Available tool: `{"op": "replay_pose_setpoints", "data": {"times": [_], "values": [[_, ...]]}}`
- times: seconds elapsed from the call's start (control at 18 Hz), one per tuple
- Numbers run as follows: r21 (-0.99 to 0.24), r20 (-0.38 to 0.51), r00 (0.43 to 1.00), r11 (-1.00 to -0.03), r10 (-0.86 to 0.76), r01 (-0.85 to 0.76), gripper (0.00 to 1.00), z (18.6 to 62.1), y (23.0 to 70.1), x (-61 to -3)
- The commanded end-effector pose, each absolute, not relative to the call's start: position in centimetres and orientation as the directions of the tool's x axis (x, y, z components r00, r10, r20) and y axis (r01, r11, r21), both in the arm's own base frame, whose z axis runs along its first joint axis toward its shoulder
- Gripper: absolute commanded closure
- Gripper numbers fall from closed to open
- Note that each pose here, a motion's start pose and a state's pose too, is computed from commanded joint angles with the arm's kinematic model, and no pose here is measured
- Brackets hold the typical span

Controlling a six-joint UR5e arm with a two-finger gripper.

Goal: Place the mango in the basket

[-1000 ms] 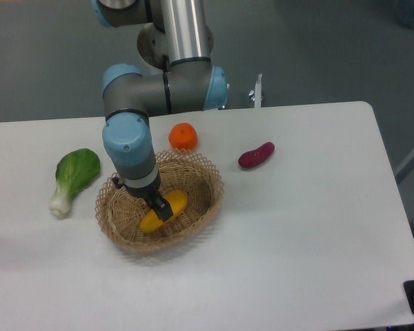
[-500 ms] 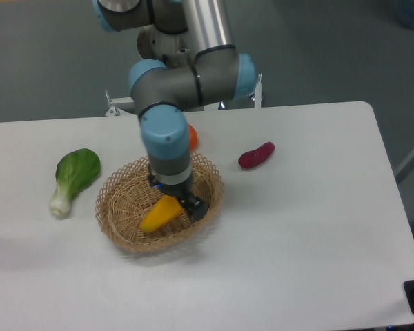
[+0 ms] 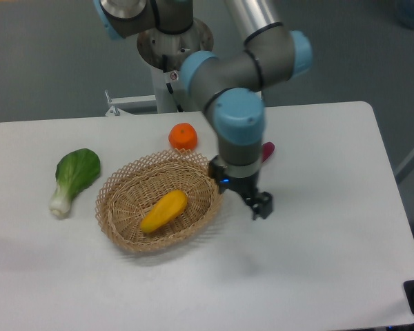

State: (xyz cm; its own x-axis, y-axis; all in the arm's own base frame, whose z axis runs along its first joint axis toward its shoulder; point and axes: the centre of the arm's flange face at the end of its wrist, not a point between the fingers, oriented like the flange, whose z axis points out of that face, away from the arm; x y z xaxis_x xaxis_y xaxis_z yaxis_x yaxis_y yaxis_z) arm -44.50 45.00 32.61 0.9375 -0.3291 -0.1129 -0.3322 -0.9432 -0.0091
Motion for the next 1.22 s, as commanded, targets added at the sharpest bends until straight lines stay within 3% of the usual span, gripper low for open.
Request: {"op": "replay_pose_setpoints", "data": {"times": [0.44,0.61,1.22], "values": [[0.005,-0.065,0.961,-0.964,-0.267,-0.268,0.0,33.6,42.7,-53.3],[0.011,-0.066,0.944,-0.946,-0.323,-0.323,0.0,33.5,40.6,-55.2],[0.016,-0.059,0.941,-0.943,-0.332,-0.331,0.0,32.2,38.5,-57.7]]}}
